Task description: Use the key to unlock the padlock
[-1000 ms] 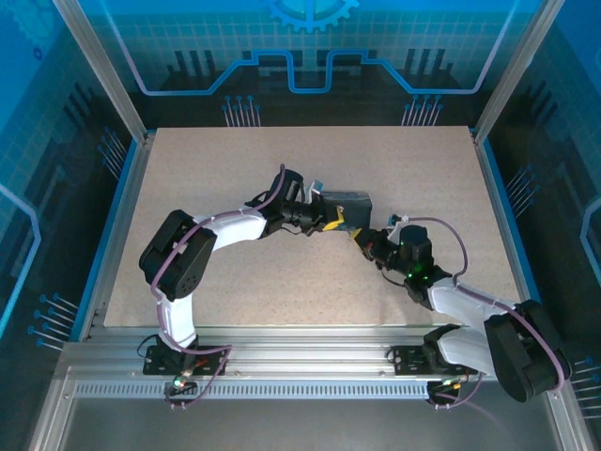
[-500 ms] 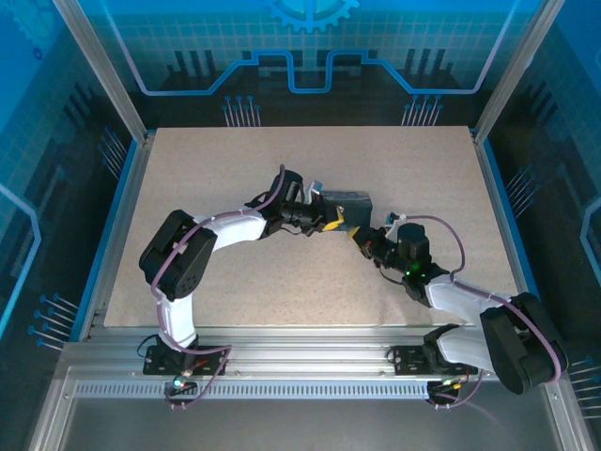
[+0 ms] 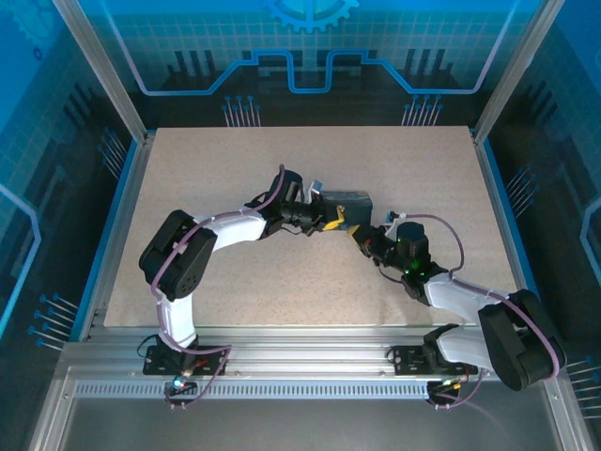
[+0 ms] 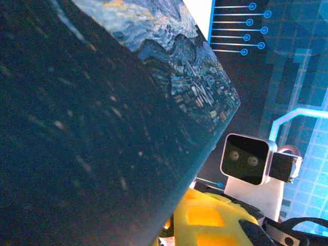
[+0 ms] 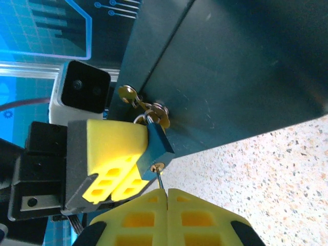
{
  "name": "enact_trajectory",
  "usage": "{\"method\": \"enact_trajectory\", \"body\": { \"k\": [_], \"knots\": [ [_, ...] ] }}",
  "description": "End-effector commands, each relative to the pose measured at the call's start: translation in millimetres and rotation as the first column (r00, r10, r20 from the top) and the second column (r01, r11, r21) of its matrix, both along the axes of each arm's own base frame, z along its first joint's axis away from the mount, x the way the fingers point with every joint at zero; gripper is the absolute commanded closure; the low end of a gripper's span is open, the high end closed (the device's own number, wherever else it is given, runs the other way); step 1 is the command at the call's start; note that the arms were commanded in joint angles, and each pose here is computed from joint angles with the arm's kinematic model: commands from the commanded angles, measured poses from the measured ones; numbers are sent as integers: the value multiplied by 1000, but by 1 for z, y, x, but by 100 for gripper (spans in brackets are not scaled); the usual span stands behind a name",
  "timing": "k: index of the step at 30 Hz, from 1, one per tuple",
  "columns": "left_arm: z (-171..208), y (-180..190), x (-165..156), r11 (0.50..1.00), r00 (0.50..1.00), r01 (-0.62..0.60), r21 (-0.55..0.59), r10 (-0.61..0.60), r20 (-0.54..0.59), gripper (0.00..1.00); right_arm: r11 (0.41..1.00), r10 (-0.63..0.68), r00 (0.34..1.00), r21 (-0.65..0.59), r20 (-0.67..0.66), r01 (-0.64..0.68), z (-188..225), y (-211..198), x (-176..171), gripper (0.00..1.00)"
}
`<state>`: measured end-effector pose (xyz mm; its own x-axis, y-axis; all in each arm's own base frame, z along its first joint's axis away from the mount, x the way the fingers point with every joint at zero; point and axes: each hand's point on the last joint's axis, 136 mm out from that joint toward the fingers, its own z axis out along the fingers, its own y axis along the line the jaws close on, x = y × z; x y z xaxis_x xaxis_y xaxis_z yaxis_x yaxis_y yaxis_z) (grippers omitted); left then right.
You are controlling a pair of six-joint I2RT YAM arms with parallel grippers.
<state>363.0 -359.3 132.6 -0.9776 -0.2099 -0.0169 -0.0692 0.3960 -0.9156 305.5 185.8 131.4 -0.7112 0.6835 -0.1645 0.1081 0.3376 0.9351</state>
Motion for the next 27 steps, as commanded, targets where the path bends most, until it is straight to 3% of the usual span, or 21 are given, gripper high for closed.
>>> {"method": "enact_trajectory", "body": {
  "k": [1, 14, 22, 27],
  "knots": [
    [6, -1, -3, 999, 1000, 27, -37, -27, 5, 100, 999, -25, 998, 25, 62, 24, 18, 2, 8, 100],
    [14, -4, -3, 996, 999, 35, -77, -32, 31, 100, 995, -50, 998, 87, 47, 46, 21, 7, 17, 100],
    [16, -5, -5, 994, 998, 42, -99, -38, 40, 100, 974, -137, 990, 177, -42, 143, 13, 4, 19, 100],
    [18, -9, -7, 992, 998, 58, -110, -54, 45, 100, 975, -150, 987, 158, -63, 158, 7, 3, 18, 100]
  ]
}}
